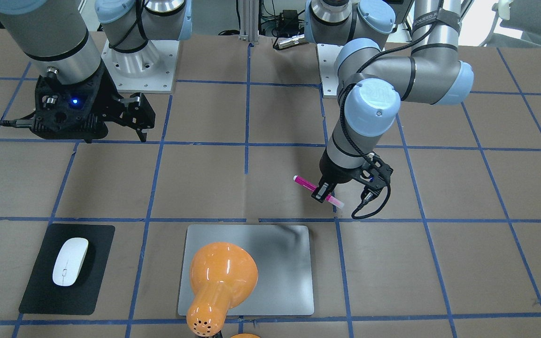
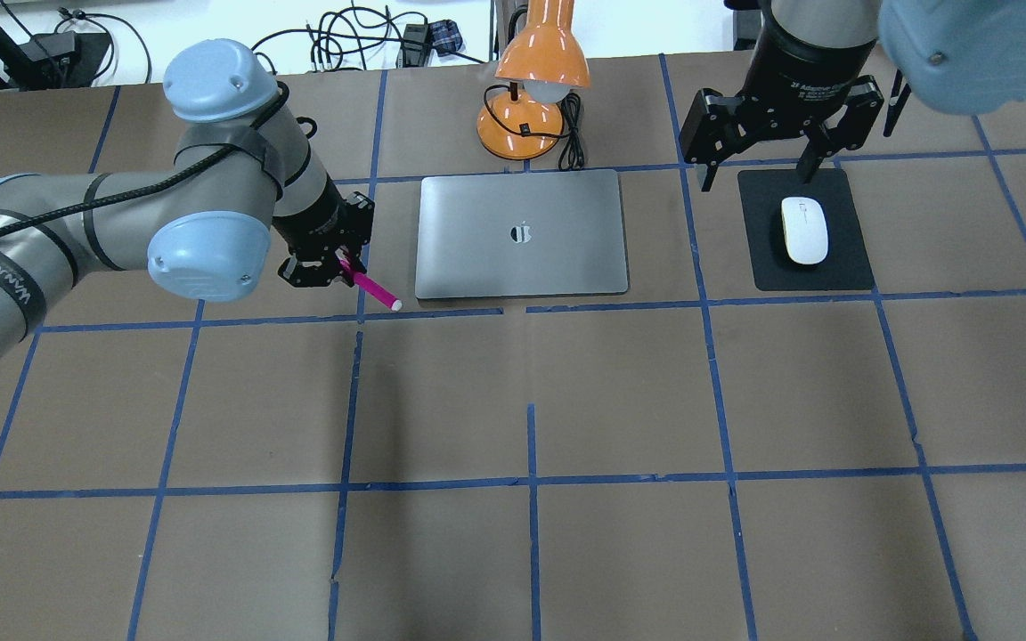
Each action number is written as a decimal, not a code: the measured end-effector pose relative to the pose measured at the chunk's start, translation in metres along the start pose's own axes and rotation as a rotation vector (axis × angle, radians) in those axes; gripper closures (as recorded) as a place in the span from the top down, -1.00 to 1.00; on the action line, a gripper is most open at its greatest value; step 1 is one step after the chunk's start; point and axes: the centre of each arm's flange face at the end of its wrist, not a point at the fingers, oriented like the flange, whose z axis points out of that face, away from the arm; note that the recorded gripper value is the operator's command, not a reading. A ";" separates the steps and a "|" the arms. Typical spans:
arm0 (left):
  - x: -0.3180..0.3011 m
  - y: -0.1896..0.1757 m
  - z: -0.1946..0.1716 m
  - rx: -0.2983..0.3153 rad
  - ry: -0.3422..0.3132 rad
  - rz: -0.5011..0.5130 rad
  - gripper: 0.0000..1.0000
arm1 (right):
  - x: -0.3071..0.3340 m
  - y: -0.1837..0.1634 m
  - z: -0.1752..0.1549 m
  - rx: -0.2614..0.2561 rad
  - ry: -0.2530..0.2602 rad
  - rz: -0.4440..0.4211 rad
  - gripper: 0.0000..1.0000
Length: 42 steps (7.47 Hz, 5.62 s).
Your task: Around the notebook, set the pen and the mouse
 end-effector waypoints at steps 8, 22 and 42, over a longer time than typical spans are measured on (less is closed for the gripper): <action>0.042 0.117 0.079 -0.014 -0.028 -0.386 -1.00 | 0.005 0.000 0.003 -0.007 0.000 0.001 1.00; 0.051 0.097 0.065 -0.024 0.070 0.113 0.98 | 0.006 0.000 0.005 -0.016 -0.002 0.004 1.00; -0.098 -0.041 -0.174 -0.053 -0.080 0.925 1.00 | 0.006 0.001 0.005 -0.016 0.000 0.004 1.00</action>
